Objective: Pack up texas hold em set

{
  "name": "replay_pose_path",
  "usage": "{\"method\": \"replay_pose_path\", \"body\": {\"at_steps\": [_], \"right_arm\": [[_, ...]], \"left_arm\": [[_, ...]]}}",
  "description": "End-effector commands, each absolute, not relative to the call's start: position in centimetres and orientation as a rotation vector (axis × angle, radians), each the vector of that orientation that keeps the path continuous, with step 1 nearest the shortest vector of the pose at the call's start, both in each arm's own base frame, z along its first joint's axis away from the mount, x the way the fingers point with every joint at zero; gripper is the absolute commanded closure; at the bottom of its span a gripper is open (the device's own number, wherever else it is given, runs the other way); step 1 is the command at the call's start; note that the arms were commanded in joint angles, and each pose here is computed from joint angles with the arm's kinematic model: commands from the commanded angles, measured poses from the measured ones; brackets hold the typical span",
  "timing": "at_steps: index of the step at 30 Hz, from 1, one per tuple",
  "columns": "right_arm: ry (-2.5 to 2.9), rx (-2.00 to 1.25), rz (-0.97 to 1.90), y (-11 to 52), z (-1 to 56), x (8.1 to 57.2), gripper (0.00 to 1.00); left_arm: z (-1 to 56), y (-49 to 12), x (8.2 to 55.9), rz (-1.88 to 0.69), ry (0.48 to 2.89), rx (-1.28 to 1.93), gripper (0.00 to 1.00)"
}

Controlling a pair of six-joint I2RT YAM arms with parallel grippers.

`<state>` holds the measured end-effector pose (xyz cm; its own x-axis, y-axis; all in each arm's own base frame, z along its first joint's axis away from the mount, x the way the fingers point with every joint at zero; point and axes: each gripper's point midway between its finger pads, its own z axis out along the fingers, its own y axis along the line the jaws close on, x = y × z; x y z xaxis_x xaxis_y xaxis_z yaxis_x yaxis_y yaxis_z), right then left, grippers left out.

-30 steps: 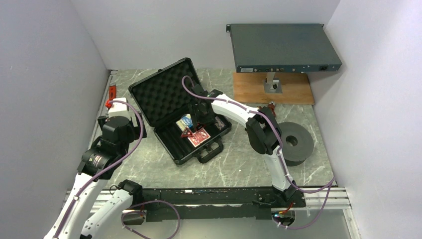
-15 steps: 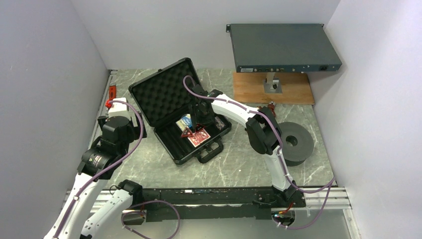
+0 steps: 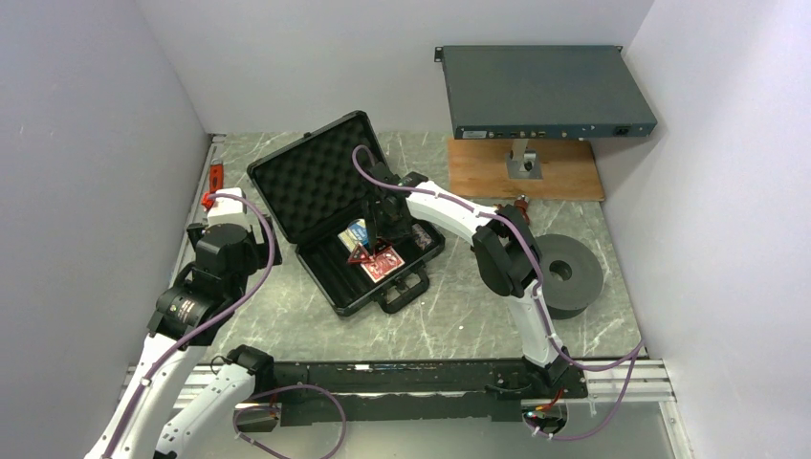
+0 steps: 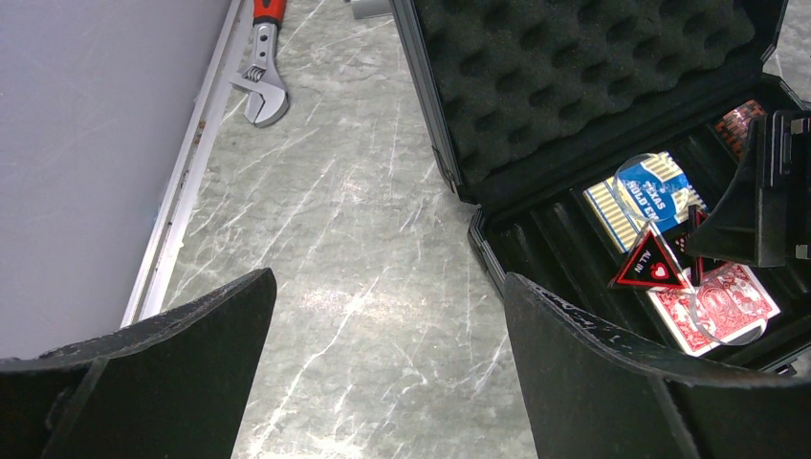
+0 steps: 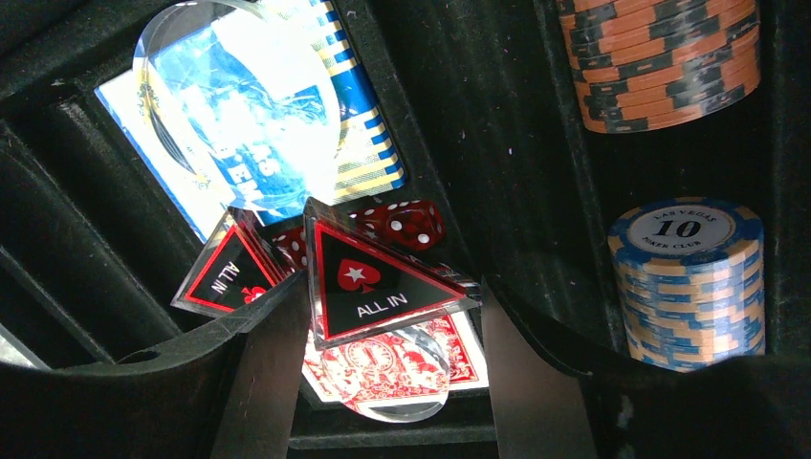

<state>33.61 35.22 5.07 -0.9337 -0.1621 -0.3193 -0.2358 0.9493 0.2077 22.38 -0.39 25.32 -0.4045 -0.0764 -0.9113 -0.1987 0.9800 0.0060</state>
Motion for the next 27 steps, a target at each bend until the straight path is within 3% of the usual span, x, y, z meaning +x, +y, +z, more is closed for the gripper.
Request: {"method": "replay_pose_path", "body": {"at_steps": [1, 9, 27], "right_arm": [[2.776, -0.272, 0.382, 35.4, 5.9, 34.0, 0.50], [2.772, -0.273, 0.372, 35.2, 6.0, 34.0, 0.25], [2.675, -0.296, 0.350, 34.7, 10.5, 35.3, 0.18]], "left_arm": [[26.3, -0.2, 22.6, 0.123, 1.949, -0.224, 0.05], [26.3, -0.3, 22.6, 0.120, 1.949, -0.223, 0.05], [26.3, -0.2, 22.7, 0.124, 1.952, -0.224, 0.05]]}}
